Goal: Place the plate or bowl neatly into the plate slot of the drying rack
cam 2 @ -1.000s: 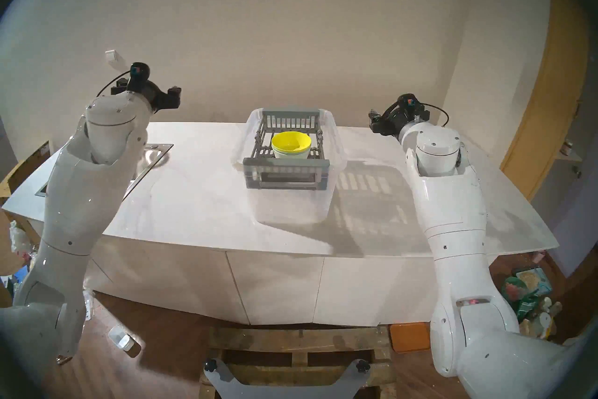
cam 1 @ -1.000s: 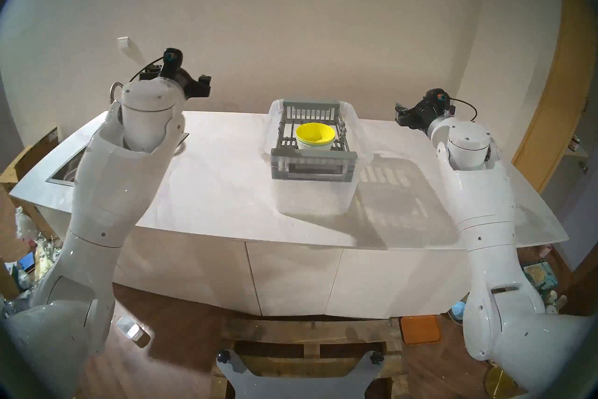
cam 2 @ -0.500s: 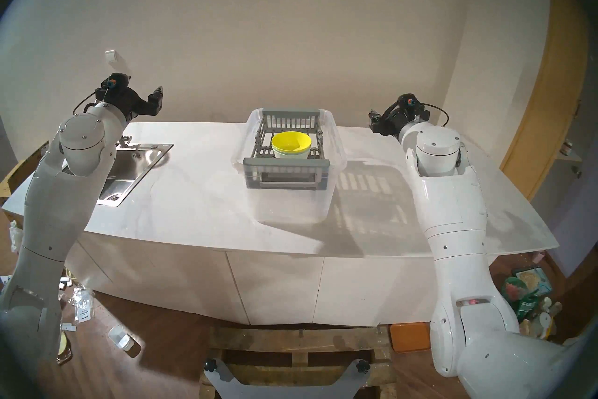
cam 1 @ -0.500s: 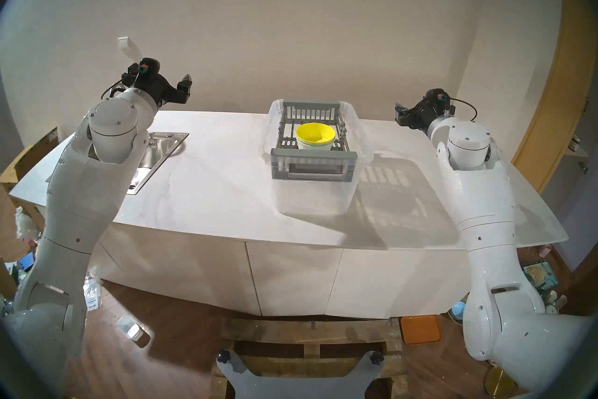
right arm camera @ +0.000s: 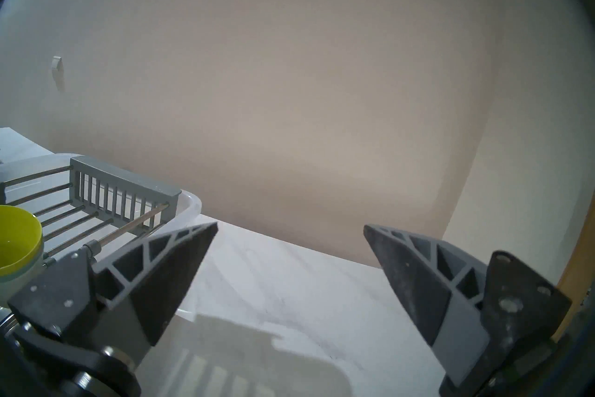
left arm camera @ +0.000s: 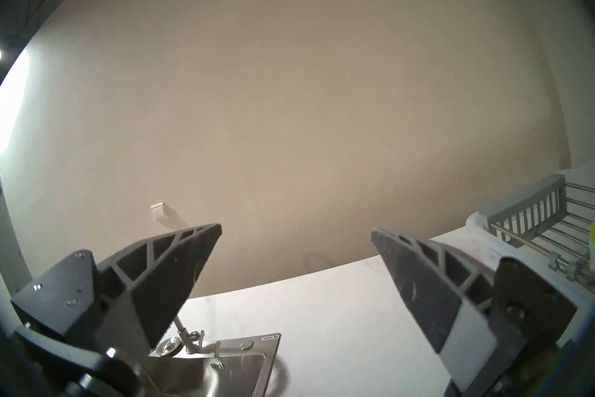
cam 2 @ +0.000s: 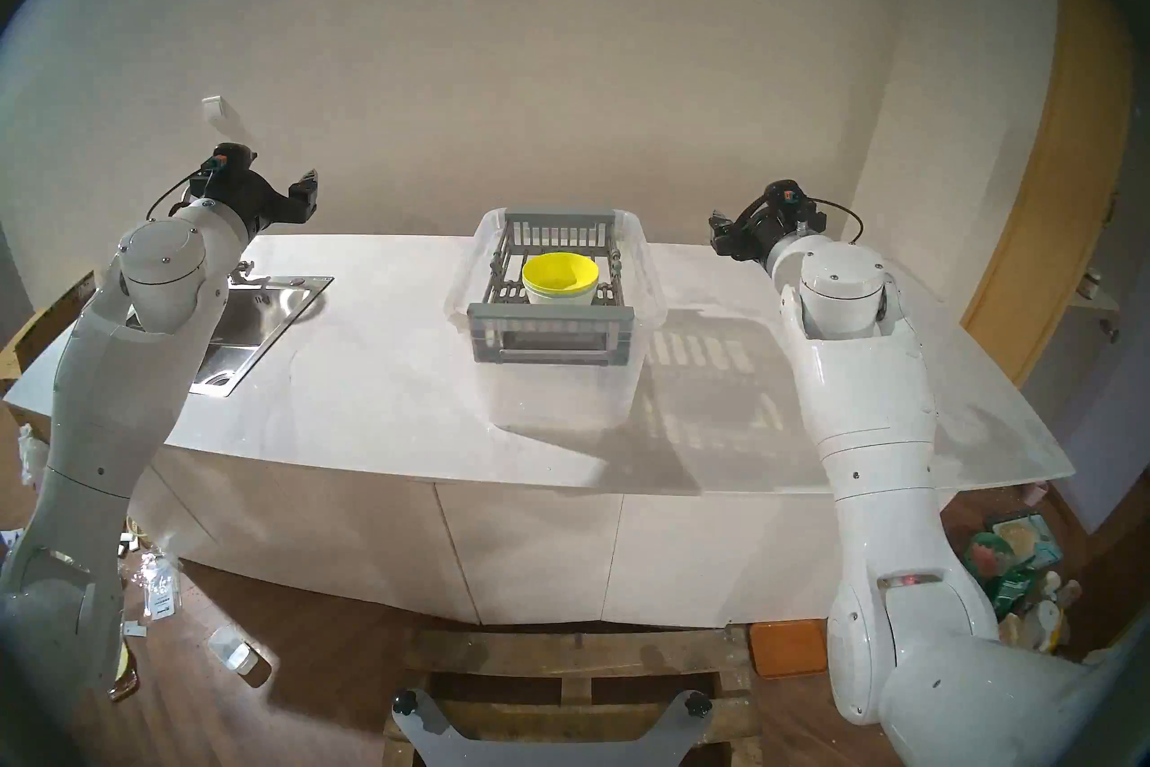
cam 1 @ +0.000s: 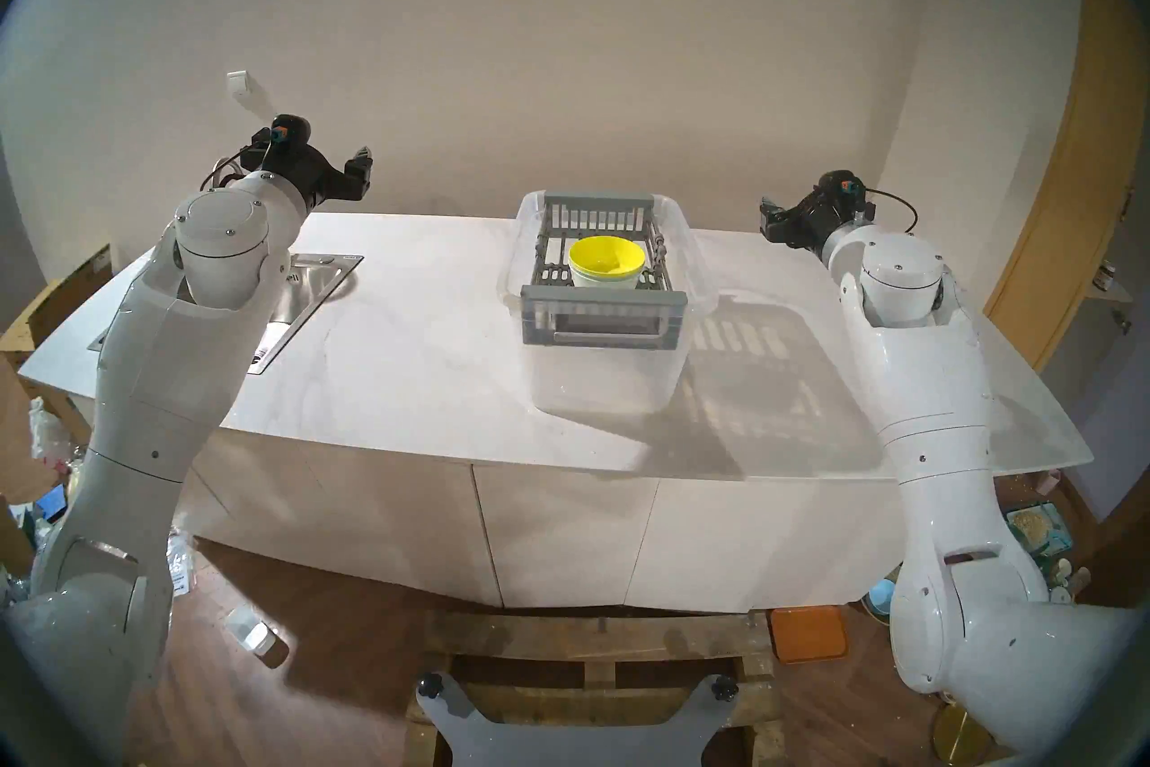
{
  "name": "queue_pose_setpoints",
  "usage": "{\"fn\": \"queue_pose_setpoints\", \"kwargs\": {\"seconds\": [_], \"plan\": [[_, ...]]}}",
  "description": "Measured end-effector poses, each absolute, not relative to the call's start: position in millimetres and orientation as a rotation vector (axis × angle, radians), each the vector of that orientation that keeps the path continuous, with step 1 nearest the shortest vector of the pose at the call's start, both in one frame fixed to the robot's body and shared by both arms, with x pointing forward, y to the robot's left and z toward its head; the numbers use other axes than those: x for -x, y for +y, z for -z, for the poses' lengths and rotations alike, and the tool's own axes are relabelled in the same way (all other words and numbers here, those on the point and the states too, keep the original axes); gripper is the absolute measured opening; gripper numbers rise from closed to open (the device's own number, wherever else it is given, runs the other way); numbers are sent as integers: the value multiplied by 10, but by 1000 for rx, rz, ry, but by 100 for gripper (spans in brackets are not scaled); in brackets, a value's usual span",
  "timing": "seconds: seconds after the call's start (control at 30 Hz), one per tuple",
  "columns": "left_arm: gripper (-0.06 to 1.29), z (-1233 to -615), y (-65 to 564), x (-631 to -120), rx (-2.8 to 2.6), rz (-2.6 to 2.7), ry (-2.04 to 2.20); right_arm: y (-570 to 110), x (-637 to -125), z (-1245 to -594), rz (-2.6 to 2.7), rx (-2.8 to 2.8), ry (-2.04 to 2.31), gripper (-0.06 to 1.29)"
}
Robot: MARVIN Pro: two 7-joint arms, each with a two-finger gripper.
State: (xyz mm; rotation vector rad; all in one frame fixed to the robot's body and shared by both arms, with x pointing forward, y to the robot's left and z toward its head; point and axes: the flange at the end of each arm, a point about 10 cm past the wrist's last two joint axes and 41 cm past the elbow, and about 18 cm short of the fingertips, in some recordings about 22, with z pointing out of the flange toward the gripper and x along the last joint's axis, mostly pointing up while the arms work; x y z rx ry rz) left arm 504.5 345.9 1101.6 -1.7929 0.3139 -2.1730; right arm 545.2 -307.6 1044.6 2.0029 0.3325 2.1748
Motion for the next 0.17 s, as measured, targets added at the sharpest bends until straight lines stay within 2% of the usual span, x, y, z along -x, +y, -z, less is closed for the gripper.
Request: {"fn": "queue_pose_setpoints", "kwargs": {"seconds": [0.17], "plan": [[126, -11016, 3460, -5047, 1795, 2173, 316, -3076, -5452, -10446, -2175, -2003, 333, 124]]}}
